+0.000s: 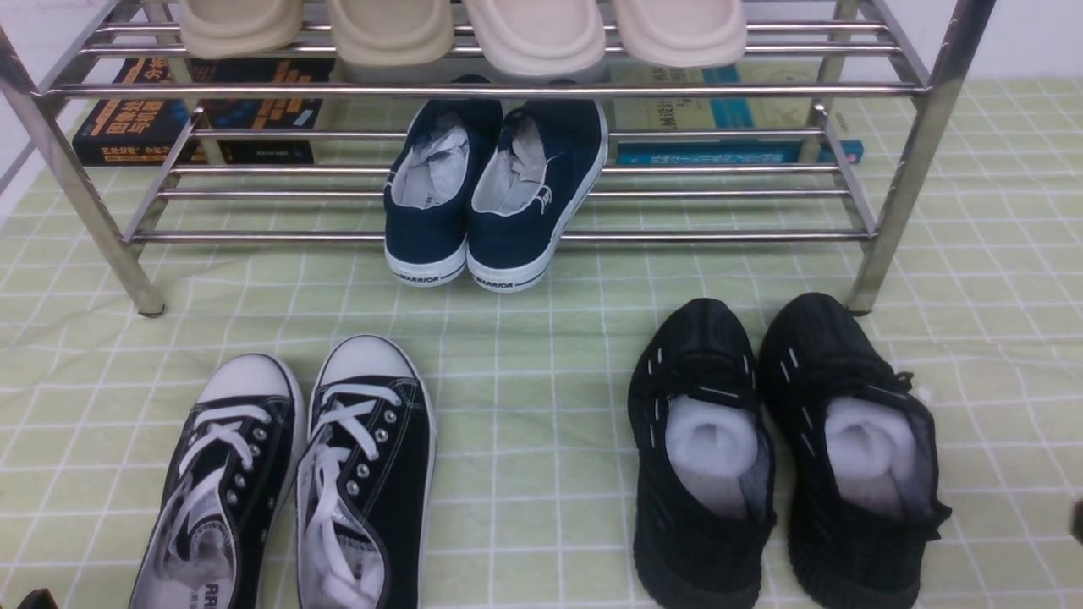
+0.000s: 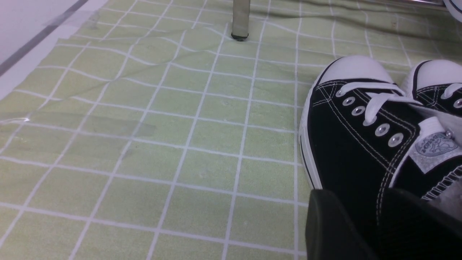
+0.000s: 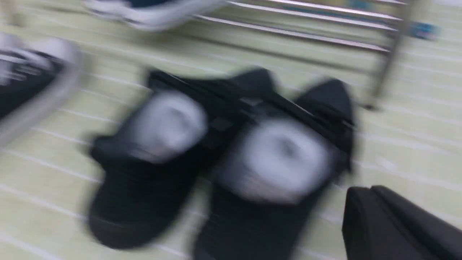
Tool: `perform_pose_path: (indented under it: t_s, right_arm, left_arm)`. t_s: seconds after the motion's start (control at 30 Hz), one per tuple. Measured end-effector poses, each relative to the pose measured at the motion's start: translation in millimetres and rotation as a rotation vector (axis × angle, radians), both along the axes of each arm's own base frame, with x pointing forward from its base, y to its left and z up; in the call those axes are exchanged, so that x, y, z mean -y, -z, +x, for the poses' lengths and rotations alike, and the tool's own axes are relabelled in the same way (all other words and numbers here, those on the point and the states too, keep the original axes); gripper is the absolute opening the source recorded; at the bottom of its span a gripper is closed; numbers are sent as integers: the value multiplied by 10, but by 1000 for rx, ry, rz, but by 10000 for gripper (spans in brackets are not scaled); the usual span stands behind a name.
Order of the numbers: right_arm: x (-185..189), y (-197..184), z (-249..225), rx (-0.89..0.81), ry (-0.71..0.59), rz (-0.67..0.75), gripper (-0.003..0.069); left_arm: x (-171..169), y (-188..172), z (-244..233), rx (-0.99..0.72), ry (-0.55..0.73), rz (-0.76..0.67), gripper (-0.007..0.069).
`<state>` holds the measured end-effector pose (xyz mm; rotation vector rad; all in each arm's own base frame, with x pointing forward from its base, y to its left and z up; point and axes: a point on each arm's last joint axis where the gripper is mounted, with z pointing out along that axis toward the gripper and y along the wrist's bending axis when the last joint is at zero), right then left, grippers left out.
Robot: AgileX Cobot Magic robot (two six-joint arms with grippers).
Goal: Take the shoes off the shelf with your hand from the green coffee tablecloth.
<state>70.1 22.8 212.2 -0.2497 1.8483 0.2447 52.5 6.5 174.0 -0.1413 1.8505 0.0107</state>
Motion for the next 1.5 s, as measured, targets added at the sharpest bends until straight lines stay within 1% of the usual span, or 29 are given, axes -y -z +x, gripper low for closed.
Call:
perform_pose_path:
  t_s: [0.17, 0.2, 0.3, 0.4, 0.9, 1.5]
  right_arm:
    - [133, 340, -137, -18, 150, -29, 10]
    - [137, 350, -141, -18, 156, -29, 10]
    - [178, 378, -179, -12, 233, -13, 13]
    - [192, 380, -181, -18, 264, -5, 14]
    - [193, 381, -181, -23, 271, 14, 29]
    - [193, 381, -181, -24, 273, 19, 29]
  left_arm:
    - [0, 0, 0, 0, 0, 0, 242]
    - [0, 0, 0, 0, 0, 0, 242]
    - [0, -1, -1, 1, 0, 0, 242]
    - [0, -1, -1, 1, 0, 0, 242]
    - [0, -1, -1, 1, 0, 0, 242]
    - [0, -1, -1, 1, 0, 0, 242]
